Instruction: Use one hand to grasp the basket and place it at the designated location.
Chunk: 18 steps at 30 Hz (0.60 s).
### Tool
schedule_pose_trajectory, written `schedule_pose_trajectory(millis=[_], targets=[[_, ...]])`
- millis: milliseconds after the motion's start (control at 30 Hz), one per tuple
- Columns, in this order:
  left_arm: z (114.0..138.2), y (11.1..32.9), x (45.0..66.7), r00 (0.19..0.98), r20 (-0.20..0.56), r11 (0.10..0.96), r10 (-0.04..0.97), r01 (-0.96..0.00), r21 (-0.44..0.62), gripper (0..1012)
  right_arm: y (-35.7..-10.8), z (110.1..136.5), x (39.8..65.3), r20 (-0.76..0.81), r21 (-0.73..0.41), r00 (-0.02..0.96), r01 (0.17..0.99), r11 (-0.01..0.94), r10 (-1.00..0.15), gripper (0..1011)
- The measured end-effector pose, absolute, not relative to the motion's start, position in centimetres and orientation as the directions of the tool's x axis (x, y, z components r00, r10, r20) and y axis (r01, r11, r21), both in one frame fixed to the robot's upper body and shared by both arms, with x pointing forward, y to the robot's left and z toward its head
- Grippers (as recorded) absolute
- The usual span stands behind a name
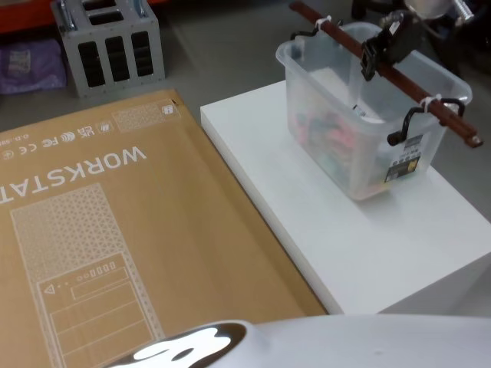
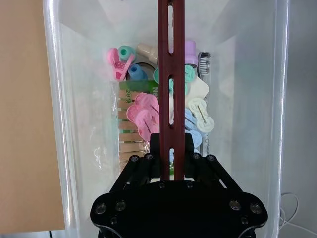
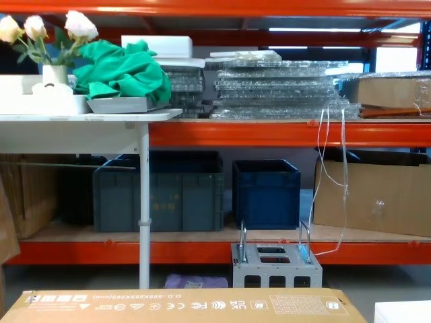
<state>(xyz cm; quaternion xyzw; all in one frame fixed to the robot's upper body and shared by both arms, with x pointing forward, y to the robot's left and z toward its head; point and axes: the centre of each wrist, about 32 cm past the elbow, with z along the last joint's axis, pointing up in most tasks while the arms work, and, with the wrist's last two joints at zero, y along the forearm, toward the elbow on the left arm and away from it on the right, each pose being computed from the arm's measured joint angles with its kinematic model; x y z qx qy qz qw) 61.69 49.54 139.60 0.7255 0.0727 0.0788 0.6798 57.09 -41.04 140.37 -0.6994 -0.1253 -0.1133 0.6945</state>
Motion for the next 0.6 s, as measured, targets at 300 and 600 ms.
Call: schedule_pose_trajectory(millis=[300, 600], targets=[[139.6, 49.5, 61.7, 0.977, 0.016, -0.065, 0.213, -0.002, 0.998, 0, -41.4, 138.4, 58.2, 0.26, -0.966, 0.966, 0.259, 0.006, 0.017, 235], [139.6, 49.5, 61.7, 0.977, 0.016, -0.065, 0.213, -0.002, 0.998, 0, -41.5, 137.6, 58.8, 0.215, -0.976, 0.976, 0.215, 0.018, 0.037, 235]])
